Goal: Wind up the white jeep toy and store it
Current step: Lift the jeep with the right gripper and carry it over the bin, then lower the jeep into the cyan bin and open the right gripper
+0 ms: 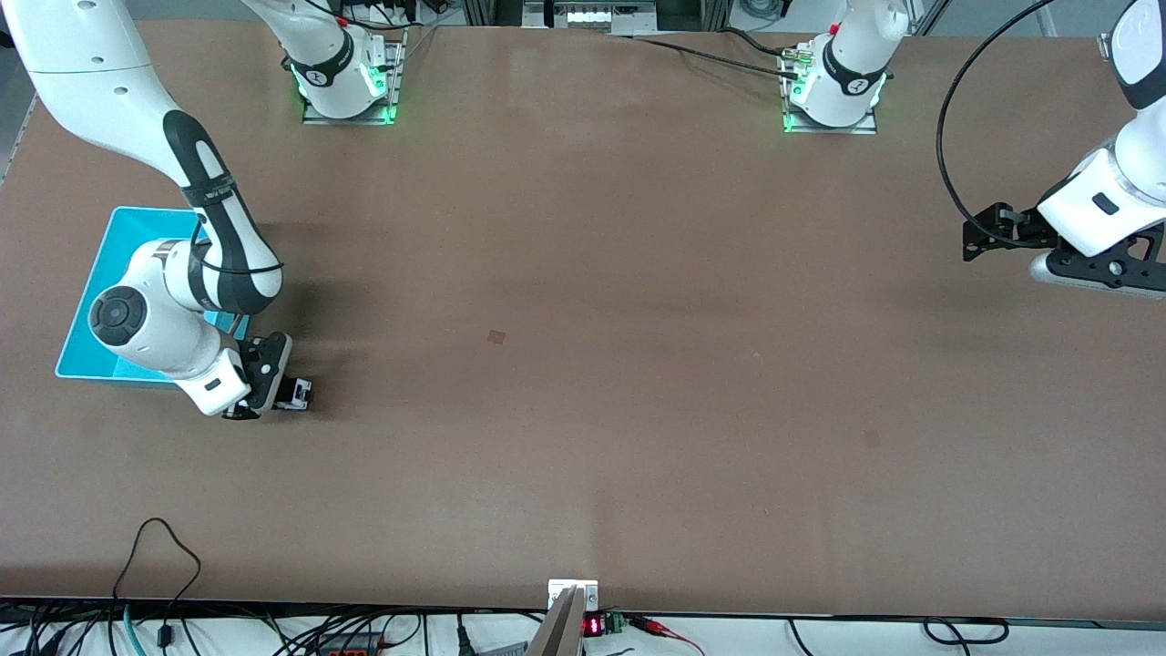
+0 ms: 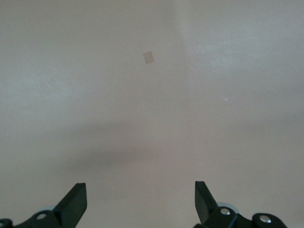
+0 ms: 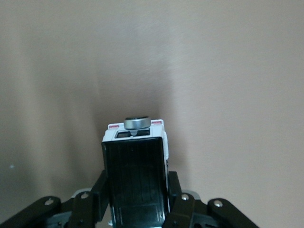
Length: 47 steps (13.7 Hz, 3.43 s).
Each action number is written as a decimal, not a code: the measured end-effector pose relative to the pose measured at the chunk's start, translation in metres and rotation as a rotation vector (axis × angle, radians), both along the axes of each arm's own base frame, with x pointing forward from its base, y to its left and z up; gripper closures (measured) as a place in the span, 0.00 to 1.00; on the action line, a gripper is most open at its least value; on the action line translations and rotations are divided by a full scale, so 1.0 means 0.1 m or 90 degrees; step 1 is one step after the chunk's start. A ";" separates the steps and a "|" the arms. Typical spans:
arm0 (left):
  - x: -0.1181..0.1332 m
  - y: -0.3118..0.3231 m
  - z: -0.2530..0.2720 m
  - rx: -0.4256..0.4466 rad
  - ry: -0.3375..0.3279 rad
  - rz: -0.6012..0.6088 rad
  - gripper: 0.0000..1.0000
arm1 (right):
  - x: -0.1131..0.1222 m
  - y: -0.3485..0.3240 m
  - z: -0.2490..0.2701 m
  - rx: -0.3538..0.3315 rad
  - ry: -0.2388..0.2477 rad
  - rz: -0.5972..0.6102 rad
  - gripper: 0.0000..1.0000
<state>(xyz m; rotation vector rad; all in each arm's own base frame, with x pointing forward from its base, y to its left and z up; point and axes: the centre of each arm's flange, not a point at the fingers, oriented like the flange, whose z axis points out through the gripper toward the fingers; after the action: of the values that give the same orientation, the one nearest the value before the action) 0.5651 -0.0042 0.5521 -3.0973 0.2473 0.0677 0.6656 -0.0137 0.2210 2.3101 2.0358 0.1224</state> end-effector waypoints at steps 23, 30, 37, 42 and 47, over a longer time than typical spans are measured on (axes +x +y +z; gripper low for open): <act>-0.03 -0.09 0.04 0.000 0.015 -0.011 0.00 | -0.62 -1.61 1.42 -0.080 0.122 -0.932 0.48; -0.03 -0.09 0.04 0.000 0.016 -0.010 0.00 | -1.06 -1.91 0.90 -0.095 0.113 -1.035 0.48; -0.03 -0.08 0.04 0.000 0.016 -0.010 0.00 | -1.69 -1.86 0.16 -0.053 0.067 -1.006 0.48; -0.03 -0.08 0.04 0.000 0.016 -0.010 0.00 | -1.89 -1.87 -0.12 -0.049 0.061 -1.005 0.48; -0.03 -0.08 0.04 0.000 0.016 -0.010 0.00 | -1.91 -1.90 -0.12 -0.049 0.062 -1.009 0.48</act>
<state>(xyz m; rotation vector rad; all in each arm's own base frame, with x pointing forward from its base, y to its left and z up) 0.5618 -0.0122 0.5561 -3.0953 0.2714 0.1067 0.4750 -0.2038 0.2085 3.0381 -0.2073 -0.1509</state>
